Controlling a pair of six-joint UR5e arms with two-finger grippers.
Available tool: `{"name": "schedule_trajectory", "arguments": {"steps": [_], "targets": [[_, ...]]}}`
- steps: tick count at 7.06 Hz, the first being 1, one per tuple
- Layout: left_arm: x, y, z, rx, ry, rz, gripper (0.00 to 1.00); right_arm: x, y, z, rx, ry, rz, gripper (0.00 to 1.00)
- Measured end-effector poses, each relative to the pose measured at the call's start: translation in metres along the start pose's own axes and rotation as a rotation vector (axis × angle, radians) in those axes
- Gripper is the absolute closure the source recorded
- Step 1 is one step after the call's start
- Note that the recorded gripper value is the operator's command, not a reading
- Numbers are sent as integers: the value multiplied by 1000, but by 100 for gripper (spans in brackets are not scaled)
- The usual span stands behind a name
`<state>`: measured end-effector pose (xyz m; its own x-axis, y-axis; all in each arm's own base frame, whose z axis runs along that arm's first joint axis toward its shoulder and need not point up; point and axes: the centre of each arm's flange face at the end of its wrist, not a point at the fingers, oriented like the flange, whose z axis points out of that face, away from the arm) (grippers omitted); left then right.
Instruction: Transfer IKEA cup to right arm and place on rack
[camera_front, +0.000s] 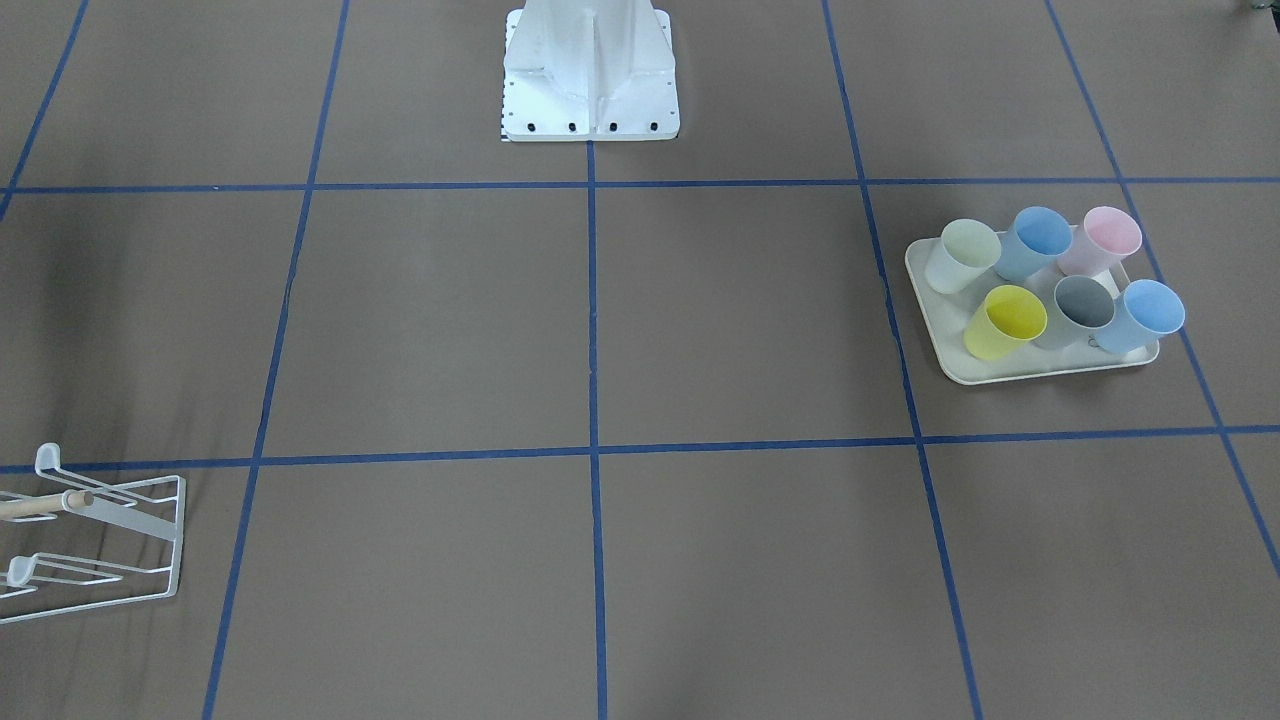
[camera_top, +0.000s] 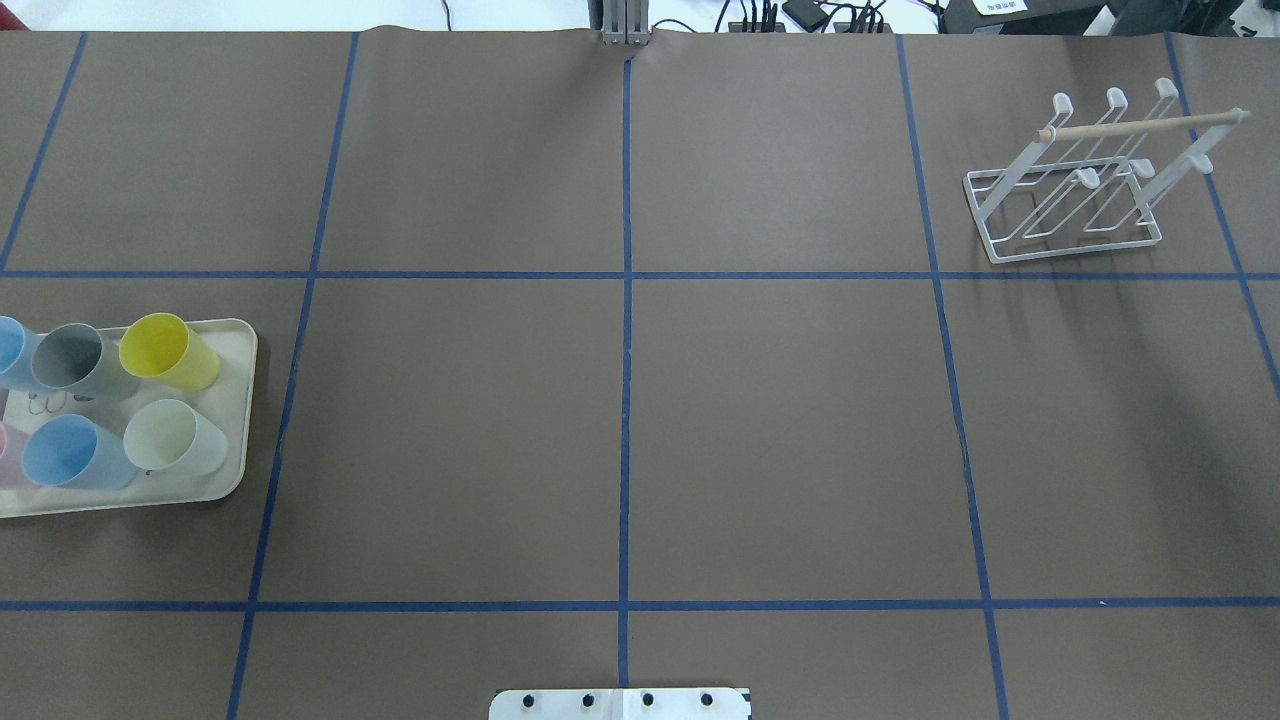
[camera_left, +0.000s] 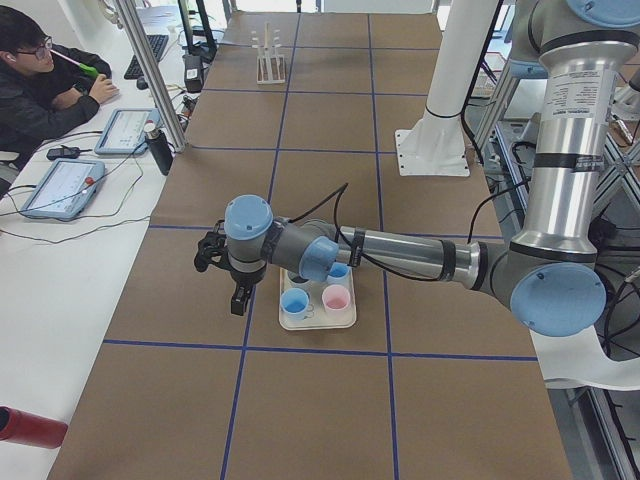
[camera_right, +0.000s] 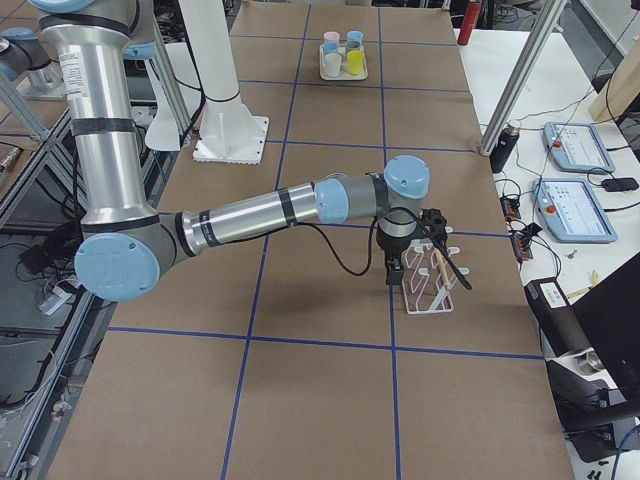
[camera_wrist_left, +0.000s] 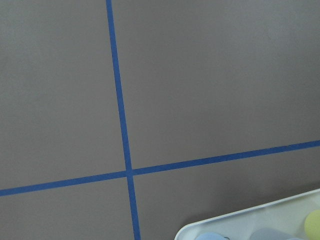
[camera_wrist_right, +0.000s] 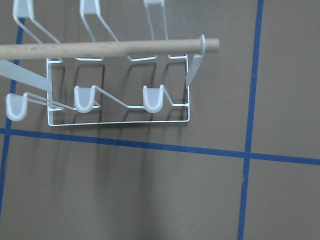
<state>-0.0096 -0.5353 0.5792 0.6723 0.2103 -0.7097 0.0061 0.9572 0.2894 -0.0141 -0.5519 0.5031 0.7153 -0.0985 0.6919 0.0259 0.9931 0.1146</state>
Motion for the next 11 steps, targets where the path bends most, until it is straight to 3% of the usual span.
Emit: {"name": "schedule_trajectory", "arguments": {"steps": [2,4,6,9,10,11], "targets": [[11,6,26,-19,20,51,0,-40,-21,-9,29,-21,-46,0],[4,37,44,-26,21,75,0,-74,-39,-17,45,-40,-95,0],[-5,65,57,-49,19,61,0,-93,-46,-24,61,-50,-126,0],[10,79,90,-65,46,10,1,-119,-51,-36,85,-67,-119,0],[8,82,98,-64,51,5,8,-125,-52,-38,89,-70,-117,0],[9,84,103,-67,56,8,8,-129,-54,-40,92,-72,-119,0]]}}
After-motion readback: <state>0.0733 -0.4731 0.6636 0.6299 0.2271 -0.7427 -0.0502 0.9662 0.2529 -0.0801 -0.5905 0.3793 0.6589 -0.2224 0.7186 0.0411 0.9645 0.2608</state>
